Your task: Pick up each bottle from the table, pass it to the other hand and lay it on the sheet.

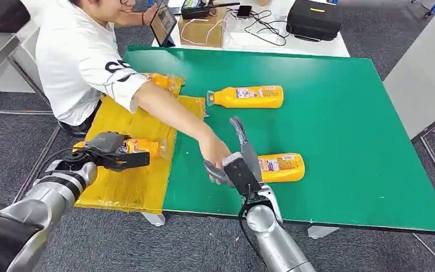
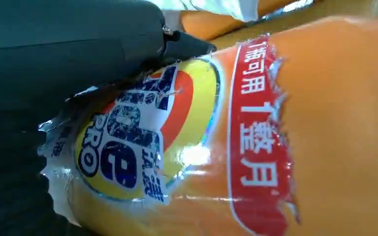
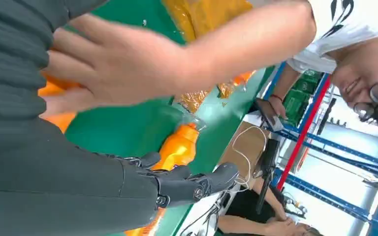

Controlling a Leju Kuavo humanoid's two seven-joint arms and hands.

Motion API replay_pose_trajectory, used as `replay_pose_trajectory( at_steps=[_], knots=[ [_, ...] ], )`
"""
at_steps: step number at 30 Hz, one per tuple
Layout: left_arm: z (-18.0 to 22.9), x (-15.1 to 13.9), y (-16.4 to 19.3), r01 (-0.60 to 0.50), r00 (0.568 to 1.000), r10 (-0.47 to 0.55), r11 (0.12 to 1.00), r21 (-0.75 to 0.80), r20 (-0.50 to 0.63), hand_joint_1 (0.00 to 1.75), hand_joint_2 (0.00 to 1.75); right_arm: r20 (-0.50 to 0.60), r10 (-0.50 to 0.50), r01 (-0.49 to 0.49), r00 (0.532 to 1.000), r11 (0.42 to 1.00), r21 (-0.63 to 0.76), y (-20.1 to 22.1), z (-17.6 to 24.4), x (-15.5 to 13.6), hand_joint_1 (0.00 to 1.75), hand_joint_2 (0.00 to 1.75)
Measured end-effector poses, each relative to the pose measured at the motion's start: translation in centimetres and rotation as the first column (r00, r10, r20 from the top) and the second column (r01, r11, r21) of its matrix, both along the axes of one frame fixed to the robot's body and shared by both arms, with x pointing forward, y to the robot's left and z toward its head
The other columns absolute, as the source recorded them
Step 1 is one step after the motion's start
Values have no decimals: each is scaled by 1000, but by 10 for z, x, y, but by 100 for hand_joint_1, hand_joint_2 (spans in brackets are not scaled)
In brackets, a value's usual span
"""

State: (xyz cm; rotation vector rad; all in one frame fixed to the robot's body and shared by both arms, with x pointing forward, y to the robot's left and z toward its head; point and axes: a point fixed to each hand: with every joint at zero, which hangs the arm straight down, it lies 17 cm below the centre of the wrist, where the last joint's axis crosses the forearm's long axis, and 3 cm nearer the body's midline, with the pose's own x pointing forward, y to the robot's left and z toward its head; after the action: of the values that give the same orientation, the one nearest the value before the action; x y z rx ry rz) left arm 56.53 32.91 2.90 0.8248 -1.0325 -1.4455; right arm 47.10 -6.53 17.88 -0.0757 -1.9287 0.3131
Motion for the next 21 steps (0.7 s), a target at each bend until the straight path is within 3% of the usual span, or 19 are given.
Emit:
replay_pose_trajectory(
  at_steps=[3, 4, 5, 10, 11, 13, 14, 21],
  knots=[
    [-1, 0, 4, -2, 1000, 2, 1000, 14, -17, 175, 175, -2, 7, -7, 1000, 1000, -7, 0, -2, 0, 0, 175],
    [-1, -1, 6, -2, 1000, 3, 1000, 18, -20, 105, 175, -2, 6, -6, 1000, 1000, -9, -1, -2, 0, 0, 175],
    [-2, -1, 6, -2, 1000, 2, 1000, 20, -22, 0, 175, -2, 6, -6, 1000, 1000, -13, -2, -3, 0, 0, 175],
    [-1, -1, 10, -13, 1000, 13, 1000, 3, 2, 0, 175, -20, 0, -1, 1000, 998, -59, -5, -9, 3, 0, 175],
    [-1, -1, 10, -11, 1000, 11, 1000, -7, 6, 0, 175, -23, -1, -1, 1000, 998, -70, -5, -11, 3, 0, 0],
    [0, -2, 11, -9, 1000, 10, 999, -41, 24, 0, 175, -29, -4, 1, 1000, 995, -101, -6, -15, 4, 0, 0],
    [3, -3, 9, -3, 999, 8, 996, -89, 50, 0, 175, -37, -8, 3, 999, 991, -133, -7, -20, 5, 0, 175],
    [3, -15, 13, -1, 991, 37, 963, -268, 129, 0, 175, -73, -32, 13, 997, 969, -247, -27, -46, 10, 0, 175]
  ],
)
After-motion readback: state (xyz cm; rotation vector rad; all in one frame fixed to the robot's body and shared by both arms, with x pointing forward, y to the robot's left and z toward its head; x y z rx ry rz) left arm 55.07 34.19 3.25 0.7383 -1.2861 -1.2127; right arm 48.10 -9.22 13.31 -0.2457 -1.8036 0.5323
